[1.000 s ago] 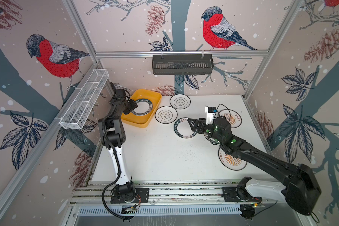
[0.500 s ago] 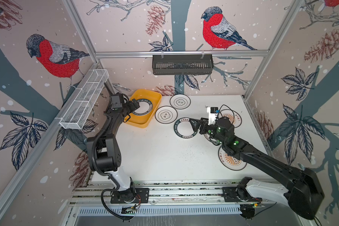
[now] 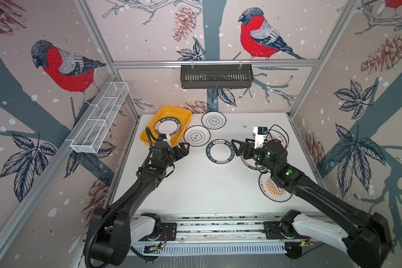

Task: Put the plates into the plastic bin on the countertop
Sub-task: 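Withdraw the left gripper and move it to the green-rimmed plate nearest the robot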

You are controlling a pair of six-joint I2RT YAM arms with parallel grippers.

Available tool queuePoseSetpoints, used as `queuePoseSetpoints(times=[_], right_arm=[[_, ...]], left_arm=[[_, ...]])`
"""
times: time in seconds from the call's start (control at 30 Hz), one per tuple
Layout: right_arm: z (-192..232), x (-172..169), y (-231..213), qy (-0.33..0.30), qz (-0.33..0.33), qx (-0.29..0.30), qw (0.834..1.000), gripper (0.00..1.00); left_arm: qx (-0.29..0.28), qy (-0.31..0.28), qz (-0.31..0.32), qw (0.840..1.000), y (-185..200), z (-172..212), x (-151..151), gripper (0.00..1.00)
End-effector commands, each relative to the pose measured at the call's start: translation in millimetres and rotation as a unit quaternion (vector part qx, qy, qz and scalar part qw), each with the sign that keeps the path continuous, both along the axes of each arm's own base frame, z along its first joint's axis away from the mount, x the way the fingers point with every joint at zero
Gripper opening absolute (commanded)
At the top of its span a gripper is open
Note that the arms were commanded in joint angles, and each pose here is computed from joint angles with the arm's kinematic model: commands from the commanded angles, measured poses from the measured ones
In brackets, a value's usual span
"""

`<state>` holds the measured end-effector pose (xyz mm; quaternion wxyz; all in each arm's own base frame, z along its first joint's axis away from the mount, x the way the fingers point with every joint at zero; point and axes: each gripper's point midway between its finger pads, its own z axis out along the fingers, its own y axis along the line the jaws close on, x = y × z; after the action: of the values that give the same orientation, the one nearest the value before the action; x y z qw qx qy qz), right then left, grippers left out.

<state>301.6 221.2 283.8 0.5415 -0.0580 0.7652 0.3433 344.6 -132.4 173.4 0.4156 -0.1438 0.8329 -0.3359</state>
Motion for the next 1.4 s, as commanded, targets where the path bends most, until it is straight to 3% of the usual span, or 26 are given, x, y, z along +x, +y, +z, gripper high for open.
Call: queuePoseSetpoints(times=[0.0, 0.3, 0.53, 0.83, 1.03, 1.37], right_arm=[[-6, -2, -11, 0.002, -0.015, -0.016, 1.000, 1.00], [-11, -3, -43, 0.005, -0.063, -0.019, 0.998, 1.00], [-25, 13, -73, 0.040, -0.128, 0.001, 0.991, 1.00], [-28, 18, -84, 0.051, -0.150, -0.001, 0.987, 1.00], [-31, 17, -92, 0.059, -0.170, -0.003, 0.984, 1.00], [-33, 17, -99, 0.061, -0.192, 0.017, 0.979, 1.00]], left_arm=[[-0.030, -0.039, 0.016, 0.999, -11, 15, 3, 0.96], [-0.054, 0.007, -0.068, 0.996, -74, -25, -1, 0.94], [-0.057, 0.052, -0.115, 0.990, -106, -62, 13, 0.89], [-0.049, 0.109, -0.141, 0.983, -129, -98, 37, 0.79], [-0.056, 0.145, -0.107, 0.982, -127, -124, 45, 0.73], [-0.050, 0.178, -0.109, 0.977, -134, -144, 55, 0.62]])
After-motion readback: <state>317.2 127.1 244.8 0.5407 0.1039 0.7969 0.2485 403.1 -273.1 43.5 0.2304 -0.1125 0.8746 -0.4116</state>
